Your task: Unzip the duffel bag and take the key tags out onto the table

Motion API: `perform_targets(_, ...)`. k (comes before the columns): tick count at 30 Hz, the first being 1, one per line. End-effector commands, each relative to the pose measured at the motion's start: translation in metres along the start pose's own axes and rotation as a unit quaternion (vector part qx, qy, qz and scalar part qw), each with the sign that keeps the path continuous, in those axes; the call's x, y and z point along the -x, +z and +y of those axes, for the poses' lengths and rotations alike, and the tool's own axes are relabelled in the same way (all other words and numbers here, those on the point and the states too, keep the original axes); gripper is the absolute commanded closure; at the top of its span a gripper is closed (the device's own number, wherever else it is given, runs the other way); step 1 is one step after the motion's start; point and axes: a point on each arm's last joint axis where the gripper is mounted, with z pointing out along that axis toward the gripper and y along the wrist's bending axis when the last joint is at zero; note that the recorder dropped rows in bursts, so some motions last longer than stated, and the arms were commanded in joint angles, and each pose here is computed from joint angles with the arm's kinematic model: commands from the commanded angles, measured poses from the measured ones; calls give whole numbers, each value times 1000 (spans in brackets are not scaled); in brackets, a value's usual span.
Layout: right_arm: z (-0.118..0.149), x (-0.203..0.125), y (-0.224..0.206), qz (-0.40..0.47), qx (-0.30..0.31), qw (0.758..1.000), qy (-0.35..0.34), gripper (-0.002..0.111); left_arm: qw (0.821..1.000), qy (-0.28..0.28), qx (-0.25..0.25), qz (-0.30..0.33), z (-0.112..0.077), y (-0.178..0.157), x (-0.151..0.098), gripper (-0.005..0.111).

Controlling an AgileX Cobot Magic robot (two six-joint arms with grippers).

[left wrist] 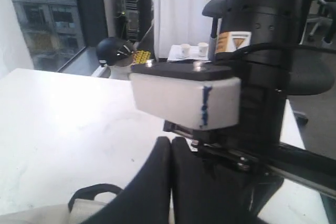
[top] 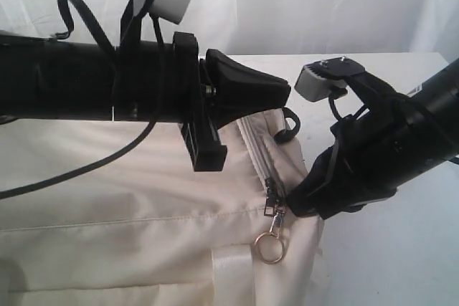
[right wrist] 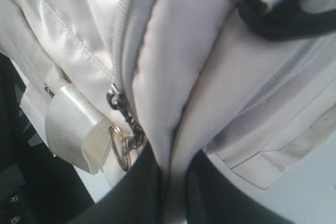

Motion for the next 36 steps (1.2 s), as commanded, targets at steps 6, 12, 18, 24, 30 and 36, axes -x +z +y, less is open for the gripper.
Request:
perform_targets(6, 0, -5, 0, 25, 1, 1000, -17, 108, 989, -3, -62, 136, -12, -4, -22, 107)
perform_targets(12, 0, -4, 0, 20, -1, 1000, -16, 108, 967, -47, -84, 235, -18, -12, -38, 100)
perform_targets(18, 0, -4, 0, 20, 0, 1000, -15, 108, 969, -58, -78, 225, -17, -10, -37, 72)
perform_targets(24, 0, -4, 0, 18, -2, 1000, -15, 108, 968, -125, -79, 205, -12, 3, -46, 63)
perform_targets(30, 0, -4, 0, 18, -2, 1000, -15, 108, 960, -146, -94, 220, -9, 11, -60, 63)
perform_targets(36, 0, -3, 0, 16, -1, 1000, -14, 108, 959, -151, -101, 217, -10, 11, -59, 63)
